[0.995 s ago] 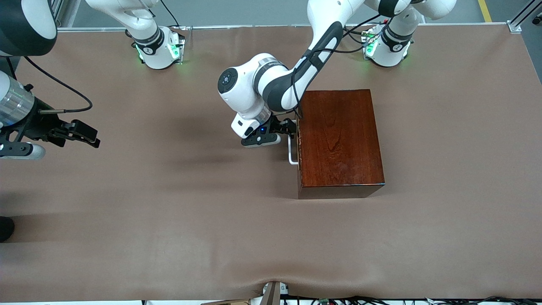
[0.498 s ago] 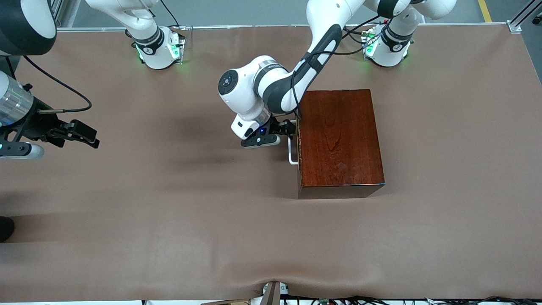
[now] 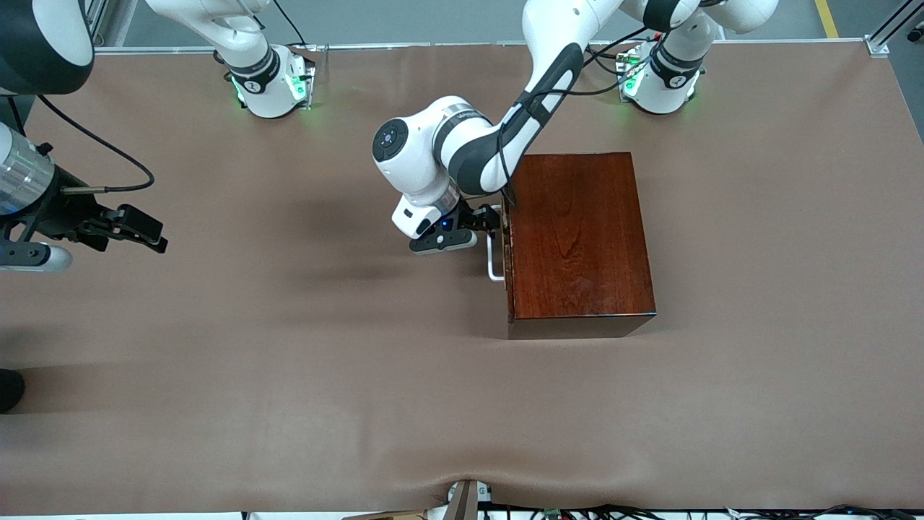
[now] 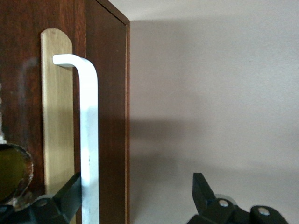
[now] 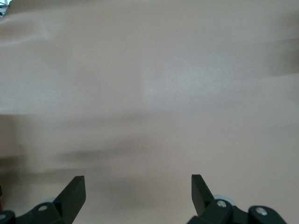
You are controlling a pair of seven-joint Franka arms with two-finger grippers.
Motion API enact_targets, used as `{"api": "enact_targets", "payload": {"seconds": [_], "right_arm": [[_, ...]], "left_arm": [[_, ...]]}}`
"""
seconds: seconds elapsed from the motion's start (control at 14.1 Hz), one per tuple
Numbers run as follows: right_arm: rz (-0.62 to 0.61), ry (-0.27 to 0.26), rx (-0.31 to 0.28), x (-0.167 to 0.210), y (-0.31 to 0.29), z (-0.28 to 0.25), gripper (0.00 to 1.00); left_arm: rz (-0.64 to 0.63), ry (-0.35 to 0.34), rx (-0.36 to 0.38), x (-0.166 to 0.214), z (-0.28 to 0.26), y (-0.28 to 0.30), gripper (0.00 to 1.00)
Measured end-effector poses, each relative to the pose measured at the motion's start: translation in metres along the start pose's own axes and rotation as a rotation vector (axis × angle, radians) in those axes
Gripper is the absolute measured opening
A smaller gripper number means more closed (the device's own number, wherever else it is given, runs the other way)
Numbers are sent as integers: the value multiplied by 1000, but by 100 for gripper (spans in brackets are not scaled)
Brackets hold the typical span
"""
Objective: Open drawer, take yellow block, close drawer
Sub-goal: 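Pull the drawer open by its handle with the left gripper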
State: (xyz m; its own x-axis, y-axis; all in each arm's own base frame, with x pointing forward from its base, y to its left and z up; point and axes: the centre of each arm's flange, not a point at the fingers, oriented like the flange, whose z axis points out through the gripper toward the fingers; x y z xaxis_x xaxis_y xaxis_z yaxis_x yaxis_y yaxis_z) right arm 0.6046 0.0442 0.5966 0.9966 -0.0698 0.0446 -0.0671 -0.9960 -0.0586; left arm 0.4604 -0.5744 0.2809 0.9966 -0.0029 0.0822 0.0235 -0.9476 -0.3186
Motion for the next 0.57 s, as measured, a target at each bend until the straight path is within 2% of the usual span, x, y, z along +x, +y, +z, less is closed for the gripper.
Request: {"api": "enact_targets", "payload": {"seconds": [0.57], "right_arm": [[1,0,0,0,1,0,100]], "left_arm": [[-49,27,-115,-2,-11,16,100]]}}
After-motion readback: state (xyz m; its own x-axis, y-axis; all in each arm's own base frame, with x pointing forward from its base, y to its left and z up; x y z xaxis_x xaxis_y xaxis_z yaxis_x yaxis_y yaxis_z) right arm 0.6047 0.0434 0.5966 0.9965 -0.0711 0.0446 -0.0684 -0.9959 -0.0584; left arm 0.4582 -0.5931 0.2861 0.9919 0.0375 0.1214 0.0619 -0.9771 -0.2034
